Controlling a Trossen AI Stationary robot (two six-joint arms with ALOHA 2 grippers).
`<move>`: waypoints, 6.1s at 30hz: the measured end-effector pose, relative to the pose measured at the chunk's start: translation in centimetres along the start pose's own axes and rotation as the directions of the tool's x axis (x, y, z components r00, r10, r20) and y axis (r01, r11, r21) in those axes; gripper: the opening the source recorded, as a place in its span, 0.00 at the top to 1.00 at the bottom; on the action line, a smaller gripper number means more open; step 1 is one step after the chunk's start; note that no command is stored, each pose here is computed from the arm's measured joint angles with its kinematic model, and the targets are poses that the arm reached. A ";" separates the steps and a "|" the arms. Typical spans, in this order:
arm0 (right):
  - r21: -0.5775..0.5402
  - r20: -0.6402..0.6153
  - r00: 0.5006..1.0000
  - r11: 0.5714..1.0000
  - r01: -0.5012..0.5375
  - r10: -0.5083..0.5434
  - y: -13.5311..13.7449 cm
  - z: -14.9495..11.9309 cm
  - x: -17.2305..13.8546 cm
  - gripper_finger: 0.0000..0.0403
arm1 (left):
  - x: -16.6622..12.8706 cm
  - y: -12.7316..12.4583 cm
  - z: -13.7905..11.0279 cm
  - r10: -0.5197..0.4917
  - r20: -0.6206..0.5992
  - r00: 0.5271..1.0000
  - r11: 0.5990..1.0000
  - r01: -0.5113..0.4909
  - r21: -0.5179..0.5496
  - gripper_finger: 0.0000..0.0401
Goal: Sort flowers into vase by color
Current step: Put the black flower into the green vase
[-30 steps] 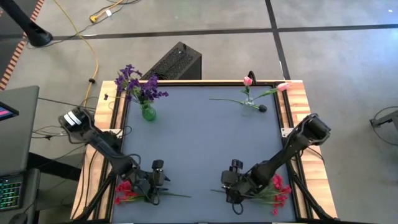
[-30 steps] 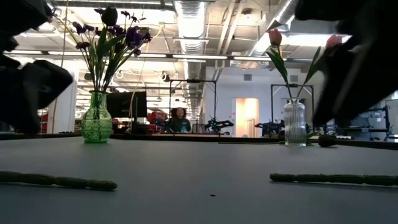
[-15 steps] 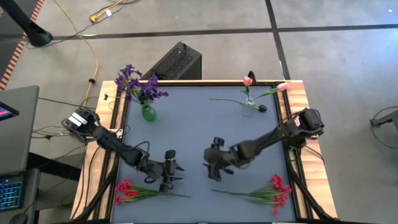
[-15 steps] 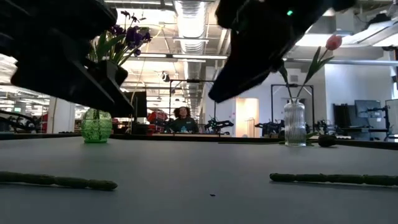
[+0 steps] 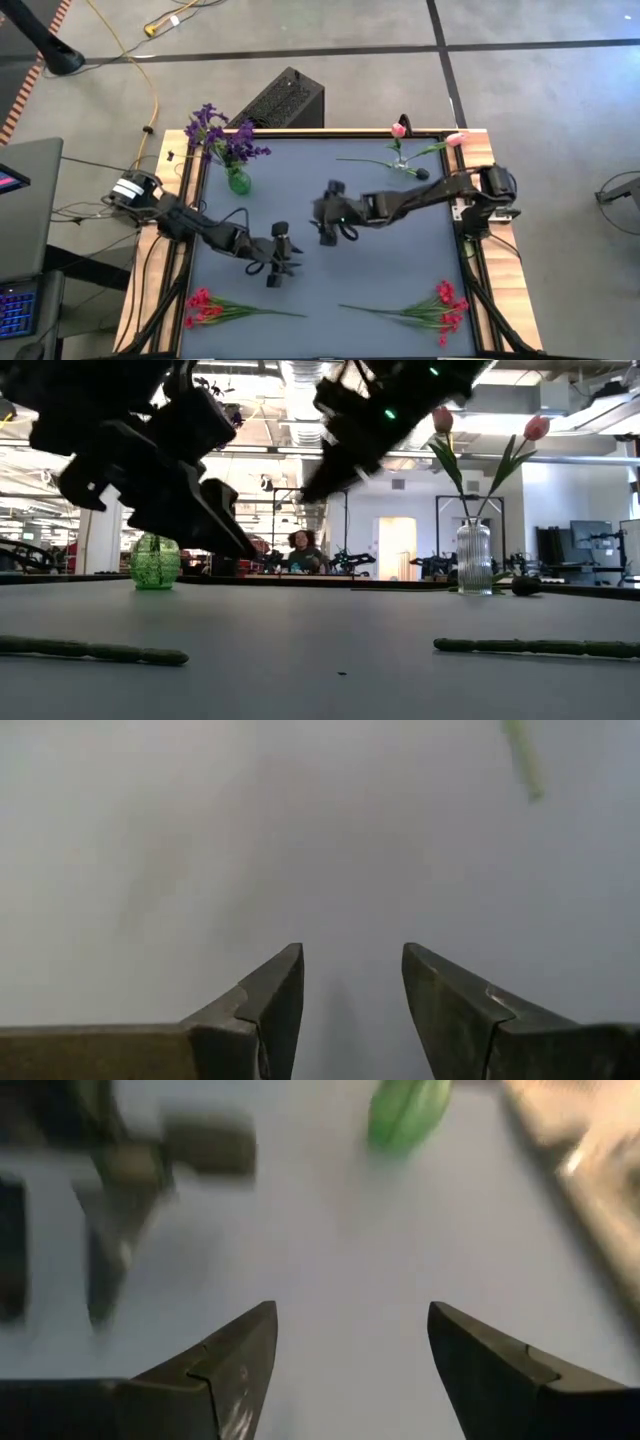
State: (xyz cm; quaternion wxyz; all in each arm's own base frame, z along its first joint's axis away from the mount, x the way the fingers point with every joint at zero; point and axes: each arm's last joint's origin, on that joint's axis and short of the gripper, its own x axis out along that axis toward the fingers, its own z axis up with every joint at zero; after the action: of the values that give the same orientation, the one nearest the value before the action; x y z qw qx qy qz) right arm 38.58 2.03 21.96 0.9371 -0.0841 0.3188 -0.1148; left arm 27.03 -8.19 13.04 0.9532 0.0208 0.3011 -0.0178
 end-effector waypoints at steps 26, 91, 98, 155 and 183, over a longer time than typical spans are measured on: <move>0.477 -0.057 0.862 0.745 0.466 -0.503 -31.6 4.2 -11.8 0.29 | 0.8 5.3 -0.1 0.119 -0.060 0.991 0.993 -0.118 0.023 0.60; 0.294 -0.812 0.548 0.951 0.090 0.199 -26.3 -16.0 2.0 0.86 | 0.8 5.0 0.0 0.060 -0.054 0.997 0.997 -0.063 -0.039 0.60; 0.276 -0.799 0.573 0.958 0.083 0.180 -26.6 -15.0 2.3 0.92 | 0.8 4.9 0.0 0.052 -0.054 0.997 0.998 -0.055 -0.041 0.60; -0.856 0.020 0.746 0.374 0.356 -0.666 -4.5 18.3 -10.0 0.96 | -6.0 0.8 -0.1 -0.008 -0.242 0.970 0.980 -0.041 -0.196 0.60; -0.983 0.160 0.841 -0.008 0.182 -0.517 15.6 6.0 -6.8 0.96 | -12.3 -1.8 5.0 -0.130 0.283 0.950 0.934 0.214 -0.288 0.60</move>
State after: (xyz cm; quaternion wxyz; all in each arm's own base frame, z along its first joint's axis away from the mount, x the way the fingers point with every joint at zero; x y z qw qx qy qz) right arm 39.51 19.30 26.98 0.5242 -0.7462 0.3939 -0.1149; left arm 19.73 -10.00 24.13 0.9700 -0.1607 0.1734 -0.0563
